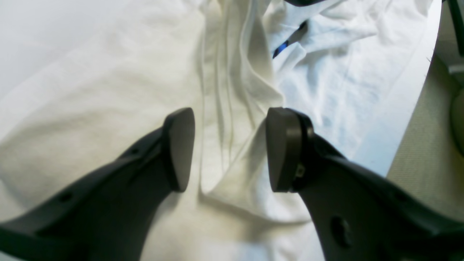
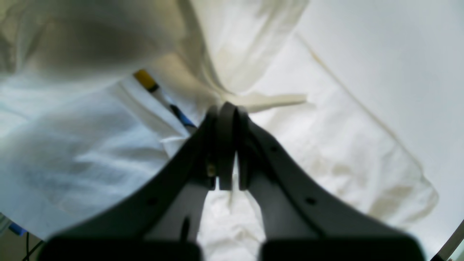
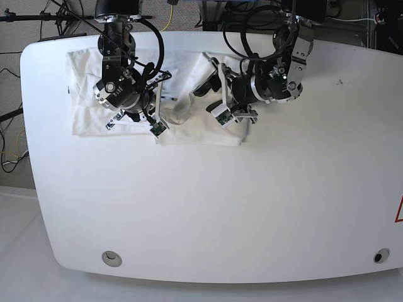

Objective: Fold the T-shirt properly

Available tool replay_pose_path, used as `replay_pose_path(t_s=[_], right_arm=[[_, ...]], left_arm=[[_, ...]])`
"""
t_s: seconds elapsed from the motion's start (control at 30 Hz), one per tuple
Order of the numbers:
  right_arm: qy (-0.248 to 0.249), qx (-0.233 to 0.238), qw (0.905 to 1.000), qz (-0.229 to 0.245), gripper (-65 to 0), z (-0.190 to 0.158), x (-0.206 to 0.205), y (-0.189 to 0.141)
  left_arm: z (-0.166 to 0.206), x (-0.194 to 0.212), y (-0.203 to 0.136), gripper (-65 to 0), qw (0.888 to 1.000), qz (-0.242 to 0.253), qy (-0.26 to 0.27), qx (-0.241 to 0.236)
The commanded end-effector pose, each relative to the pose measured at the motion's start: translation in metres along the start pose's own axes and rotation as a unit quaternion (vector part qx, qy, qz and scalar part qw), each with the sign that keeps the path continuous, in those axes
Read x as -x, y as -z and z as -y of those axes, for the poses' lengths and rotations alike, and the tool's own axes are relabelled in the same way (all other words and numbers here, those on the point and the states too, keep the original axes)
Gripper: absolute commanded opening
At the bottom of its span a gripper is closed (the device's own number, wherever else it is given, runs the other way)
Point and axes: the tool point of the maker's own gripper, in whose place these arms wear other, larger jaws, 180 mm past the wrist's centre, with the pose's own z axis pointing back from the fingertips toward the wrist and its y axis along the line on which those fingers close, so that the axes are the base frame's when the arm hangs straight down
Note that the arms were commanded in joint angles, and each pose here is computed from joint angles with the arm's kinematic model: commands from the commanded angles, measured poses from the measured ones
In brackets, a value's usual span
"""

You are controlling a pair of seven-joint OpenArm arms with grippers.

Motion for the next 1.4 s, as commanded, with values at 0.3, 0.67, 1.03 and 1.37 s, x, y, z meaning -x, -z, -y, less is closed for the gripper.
replay_pose_path(t_s=[0.3,0.67,1.03,1.37], right_arm=[[-0.002,0.011,0.9998,0.014,-65.0,0.007,-0.008,-0.004],[-0.003,0.014,0.9998,0.011,-65.0,0.01,-0.006,-0.005],[0.005,0.03,0.9995,-0.008,-65.0,0.023,0.014,-0.008],[0.025,0.046,0.9982,-0.031,-65.0,0.037,0.04,-0.012]], left_arm=[[0.032,-0.033,0.014,-35.5,0.998,0.043,0.015,0.042],[0.042,-0.045,0.02,-35.5,0.997,0.06,0.008,0.052],[0.002,-0.024,-0.002,-35.5,0.999,0.036,0.011,0.004],[-0.05,-0.005,-0.032,-35.5,0.998,0.014,0.006,-0.058]])
